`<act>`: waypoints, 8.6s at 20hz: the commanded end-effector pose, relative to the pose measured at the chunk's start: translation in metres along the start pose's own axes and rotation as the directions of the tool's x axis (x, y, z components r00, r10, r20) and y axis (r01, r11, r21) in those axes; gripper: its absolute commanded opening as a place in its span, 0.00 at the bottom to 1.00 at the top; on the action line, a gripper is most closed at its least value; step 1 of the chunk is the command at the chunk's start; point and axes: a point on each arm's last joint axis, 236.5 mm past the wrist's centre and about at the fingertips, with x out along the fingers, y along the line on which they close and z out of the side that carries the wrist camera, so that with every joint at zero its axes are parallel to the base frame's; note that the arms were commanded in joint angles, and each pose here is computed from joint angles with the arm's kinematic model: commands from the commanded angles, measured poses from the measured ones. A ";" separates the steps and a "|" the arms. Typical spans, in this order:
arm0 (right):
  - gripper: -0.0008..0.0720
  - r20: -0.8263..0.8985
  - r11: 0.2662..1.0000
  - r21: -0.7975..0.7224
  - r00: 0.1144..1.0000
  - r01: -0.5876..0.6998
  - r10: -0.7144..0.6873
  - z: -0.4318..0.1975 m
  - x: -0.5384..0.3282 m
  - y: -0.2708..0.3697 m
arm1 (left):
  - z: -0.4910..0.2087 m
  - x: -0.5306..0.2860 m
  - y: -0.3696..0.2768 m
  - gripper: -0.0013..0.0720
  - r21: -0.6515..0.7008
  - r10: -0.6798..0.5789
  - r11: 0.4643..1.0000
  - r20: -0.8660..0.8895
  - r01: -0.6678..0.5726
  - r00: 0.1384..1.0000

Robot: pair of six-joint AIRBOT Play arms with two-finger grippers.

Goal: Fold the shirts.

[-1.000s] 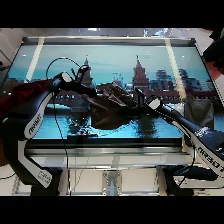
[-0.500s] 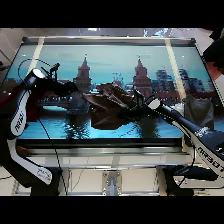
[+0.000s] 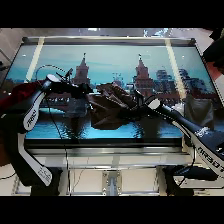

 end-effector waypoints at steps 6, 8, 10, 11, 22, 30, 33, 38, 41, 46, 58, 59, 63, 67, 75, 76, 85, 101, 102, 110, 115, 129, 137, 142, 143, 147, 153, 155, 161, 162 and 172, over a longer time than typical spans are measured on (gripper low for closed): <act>0.68 0.078 1.000 0.031 0.997 -0.004 0.001 0.019 0.001 0.000 | 0.002 0.012 -0.005 0.45 0.007 -0.004 1.000 0.017 0.004 1.000; 0.68 0.114 0.999 0.052 0.993 -0.015 0.009 0.027 0.000 0.001 | 0.001 0.013 -0.006 0.45 0.008 -0.005 1.000 0.015 0.005 1.000; 0.80 0.103 0.997 0.070 0.995 -0.013 0.006 0.025 0.004 -0.002 | 0.001 0.013 -0.007 0.45 0.009 -0.006 1.000 0.013 0.005 1.000; 0.95 0.068 0.996 0.085 0.998 -0.016 0.010 0.017 0.006 -0.002 | 0.001 0.014 -0.007 0.45 0.010 -0.006 1.000 0.013 0.005 1.000; 0.04 0.133 0.997 0.076 0.991 -0.008 -0.002 0.035 0.018 0.003 | 0.005 0.013 -0.012 0.03 -0.006 -0.027 1.000 0.028 0.027 0.999; 0.61 -0.149 0.994 -0.104 0.989 -0.036 0.021 -0.018 -0.042 0.062 | 0.004 0.013 -0.012 0.45 -0.006 -0.027 1.000 0.027 0.028 0.999; 0.63 -0.069 0.994 -0.075 0.994 0.080 -0.086 -0.029 -0.068 0.048 | 0.004 0.013 -0.012 0.45 -0.006 -0.028 1.000 0.027 0.028 0.999; 0.82 0.141 0.930 0.359 0.990 -0.077 0.027 -0.035 -0.016 0.038 | 0.004 0.013 -0.012 0.45 -0.006 -0.028 1.000 0.027 0.028 0.999; 0.81 0.196 0.897 0.420 0.979 -0.139 0.060 -0.016 0.008 0.033 | 0.004 0.013 -0.012 0.45 -0.006 -0.028 1.000 0.028 0.028 0.999; 0.65 0.184 0.882 0.457 0.982 -0.118 0.036 0.000 0.041 0.019 | 0.006 0.013 -0.012 0.45 -0.006 -0.025 1.000 0.035 0.025 0.999; 0.02 0.246 0.955 -0.295 0.965 -0.017 0.093 0.046 -0.052 0.124 | 0.046 -0.051 -0.041 0.03 -0.017 -0.112 0.993 0.190 0.117 0.976; 0.02 0.248 0.930 -0.366 0.967 0.043 0.053 0.038 -0.083 0.130 | 0.054 -0.081 -0.051 0.03 0.027 -0.120 0.993 0.232 0.117 0.965; 0.03 0.418 0.850 -0.462 0.908 0.253 -0.043 0.016 -0.226 0.150 | 0.052 -0.238 -0.114 0.03 0.217 -0.167 0.973 0.405 0.083 0.899; 0.03 0.645 0.805 -0.542 0.734 0.241 0.214 -0.025 -0.381 0.215 | -0.001 -0.389 -0.196 0.03 0.379 -0.178 0.919 0.643 -0.108 0.745; 0.02 0.908 0.765 -0.384 0.363 0.517 0.210 -0.038 -0.544 0.206 | -0.090 -0.504 -0.238 0.03 0.260 0.020 0.764 0.905 -0.590 0.424; 0.02 0.934 0.751 -0.315 0.330 0.581 0.136 -0.025 -0.549 0.191 | -0.084 -0.502 -0.224 0.03 0.224 0.060 0.790 0.899 -0.570 0.435; 0.02 0.789 0.555 -0.015 0.351 0.832 -0.505 0.113 -0.441 0.065 | 0.015 -0.297 -0.109 0.03 0.220 0.163 0.928 0.482 -0.299 0.861; 0.70 0.760 0.828 0.168 0.464 0.536 -0.455 0.264 -0.432 -0.073 | 0.148 -0.304 -0.024 0.95 -0.053 0.170 0.976 0.786 -0.209 0.594; 0.70 0.712 0.777 0.223 0.445 0.589 -0.543 0.236 -0.461 -0.089 | 0.132 -0.336 -0.025 0.95 -0.049 0.190 0.968 0.785 -0.246 0.589; 0.66 0.505 0.712 0.429 0.506 0.556 -0.700 0.016 -0.445 -0.165 | -0.071 -0.295 0.080 0.95 -0.387 0.434 0.890 0.556 -0.241 0.709; 0.30 0.450 0.788 0.616 0.811 0.021 -0.374 -0.031 -0.290 -0.199 | -0.124 -0.206 0.092 0.95 -0.535 0.310 0.845 0.494 0.004 0.812; 0.57 0.536 0.890 0.456 0.801 -0.007 -0.268 0.022 -0.321 -0.183 | -0.098 -0.070 0.081 0.80 -0.662 0.185 0.733 0.413 0.155 0.892; 0.57 0.400 0.845 0.535 0.881 0.000 -0.253 -0.014 -0.289 -0.189 | -0.078 -0.054 0.078 0.03 -0.659 0.167 0.734 0.409 0.164 0.897; 0.57 0.301 0.756 0.654 0.930 -0.039 -0.212 -0.060 -0.215 -0.219 | -0.078 -0.054 0.075 0.03 -0.655 0.158 0.737 0.409 0.169 0.899; 0.57 0.317 0.748 0.660 0.928 -0.069 -0.195 -0.060 -0.206 -0.223 | -0.078 -0.054 0.075 0.03 -0.654 0.156 0.737 0.409 0.170 0.899; 0.57 0.436 0.754 0.632 0.887 -0.181 -0.152 -0.031 -0.199 -0.232 | -0.078 -0.054 0.075 0.03 -0.654 0.156 0.737 0.409 0.170 0.899; 0.57 0.404 0.796 0.597 0.896 -0.104 -0.186 -0.010 -0.157 -0.234 | -0.078 -0.054 0.075 0.03 -0.654 0.156 0.737 0.409 0.169 0.899; 0.57 0.419 0.799 0.597 0.879 -0.077 -0.228 0.002 -0.146 -0.237 | -0.078 -0.054 0.075 0.03 -0.654 0.156 0.737 0.409 0.170 0.899; 0.35 0.429 0.836 0.546 0.873 -0.044 -0.234 0.036 -0.132 -0.225 | -0.077 -0.055 0.075 0.03 -0.587 0.156 0.799 0.410 0.130 0.898; 0.02 0.435 0.843 0.535 0.872 -0.051 -0.224 0.044 -0.132 -0.221 | -0.076 -0.055 0.074 0.03 -0.562 0.154 0.819 0.413 0.118 0.898; 0.02 0.583 0.944 -0.271 0.813 0.187 0.006 0.030 -0.342 0.041 | -0.054 -0.361 -0.111 0.03 0.256 -0.092 0.937 0.839 -0.239 0.536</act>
